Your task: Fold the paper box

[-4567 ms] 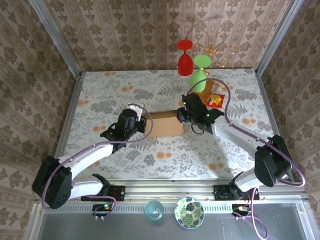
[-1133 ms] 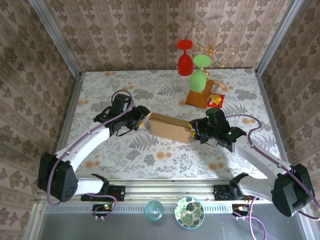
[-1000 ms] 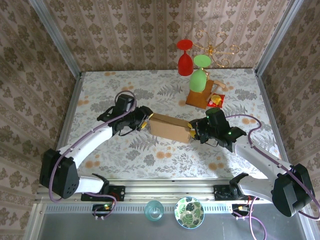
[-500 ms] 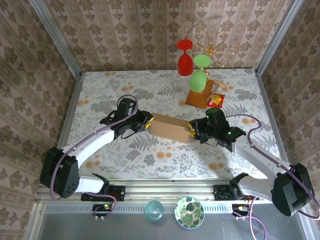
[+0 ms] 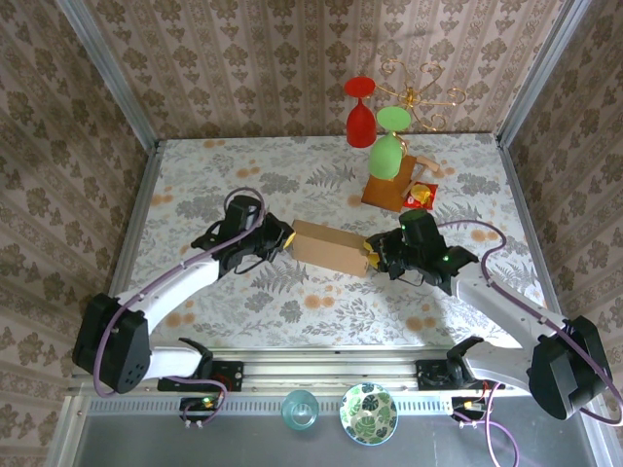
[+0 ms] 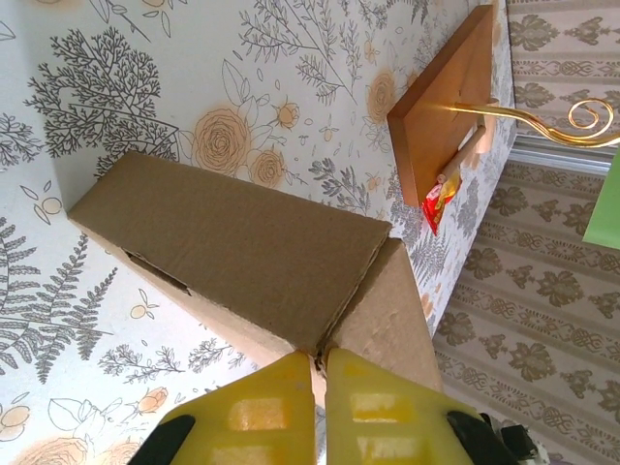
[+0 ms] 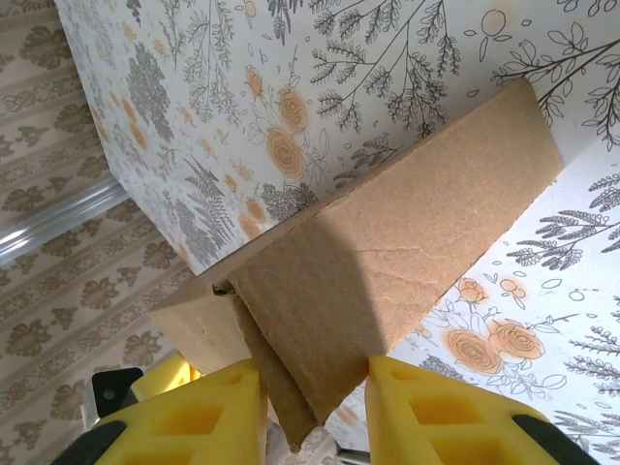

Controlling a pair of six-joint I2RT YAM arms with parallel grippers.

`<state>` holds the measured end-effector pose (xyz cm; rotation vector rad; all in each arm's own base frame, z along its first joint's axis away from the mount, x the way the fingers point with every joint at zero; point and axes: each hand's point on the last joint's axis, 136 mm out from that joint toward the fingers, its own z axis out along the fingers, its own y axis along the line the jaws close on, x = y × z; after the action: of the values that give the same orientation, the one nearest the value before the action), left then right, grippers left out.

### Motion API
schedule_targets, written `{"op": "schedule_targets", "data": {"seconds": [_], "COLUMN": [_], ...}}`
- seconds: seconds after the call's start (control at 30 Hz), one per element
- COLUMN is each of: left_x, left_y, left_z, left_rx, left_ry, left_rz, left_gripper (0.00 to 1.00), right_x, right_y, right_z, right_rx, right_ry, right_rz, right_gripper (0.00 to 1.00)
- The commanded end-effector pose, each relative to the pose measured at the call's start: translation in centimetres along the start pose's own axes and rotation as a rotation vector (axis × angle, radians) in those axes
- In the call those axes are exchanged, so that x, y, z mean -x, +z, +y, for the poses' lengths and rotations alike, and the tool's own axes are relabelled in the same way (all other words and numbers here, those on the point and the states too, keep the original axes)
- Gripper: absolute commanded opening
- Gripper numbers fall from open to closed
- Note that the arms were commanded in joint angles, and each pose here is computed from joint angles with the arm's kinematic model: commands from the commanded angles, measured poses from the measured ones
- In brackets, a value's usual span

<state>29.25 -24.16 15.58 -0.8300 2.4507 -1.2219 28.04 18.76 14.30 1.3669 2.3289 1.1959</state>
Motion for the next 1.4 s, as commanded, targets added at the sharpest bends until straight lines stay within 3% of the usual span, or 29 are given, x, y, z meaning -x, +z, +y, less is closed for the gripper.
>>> {"op": "schedule_targets", "data": {"seconds": [0.0,0.13,0.2,0.3,0.43,0.63,0.93,1.07,1.1,1.13,1.17,1.27,1.37], "left_x": [0.3,0.8,0.8,0.4,-0.3,-0.5,1.1,2.8,4.3,5.1,6.1,9.1,12.2], "left_y": [-0.3,-0.6,-1.0,-1.4,-2.1,-2.6,-1.4,-4.0,-5.2,-6.1,-7.2,-10.7,-15.6], "left_z": [3.2,2.2,2.6,4.2,6.5,9.8,8.8,7.7,7.6,7.2,6.9,6.6,7.6], "left_rx": [0.086,0.013,0.017,0.026,0.040,0.090,0.073,0.136,0.153,0.153,0.151,0.197,0.438], "left_ry": [0.003,0.096,0.176,0.222,0.225,0.192,0.202,0.297,0.306,0.326,0.338,0.398,0.493], "left_rz": [-0.022,-0.049,-0.051,-0.058,-0.046,-0.070,-0.101,-0.171,-0.221,-0.256,-0.304,-0.450,-0.667], "left_gripper": [0.09,0.08,0.07,0.07,0.10,0.13,0.17,0.32,0.44,0.93,1.00,1.00,1.00], "right_x": [0.8,0.3,-0.5,-1.1,-2.2,-1.4,-1.8,0.4,1.5,2.4,3.3,6.3,11.0], "right_y": [0.0,-1.5,-1.9,-2.2,-1.9,-1.6,-0.5,-2.9,-4.1,-5.2,-6.7,-11.0,-14.9], "right_z": [-2.2,1.3,2.3,0.7,-1.8,-3.9,-2.7,-2.1,-1.7,-1.1,-0.5,1.8,1.5], "right_rx": [-0.130,-0.096,-0.095,-0.175,-0.223,-0.283,-0.279,-0.321,-0.334,-0.335,-0.327,-0.289,-0.373], "right_ry": [-0.072,-0.345,-0.505,-0.611,-0.653,-0.716,-0.774,-0.863,-0.883,-0.907,-0.930,-0.986,-0.950], "right_rz": [-0.024,-0.011,0.025,0.096,0.190,0.175,0.176,0.020,-0.057,-0.133,-0.221,-0.507,-0.880], "right_gripper": [0.33,0.41,0.39,0.34,0.33,0.33,0.34,0.47,0.85,1.00,1.00,1.00,1.00]}}
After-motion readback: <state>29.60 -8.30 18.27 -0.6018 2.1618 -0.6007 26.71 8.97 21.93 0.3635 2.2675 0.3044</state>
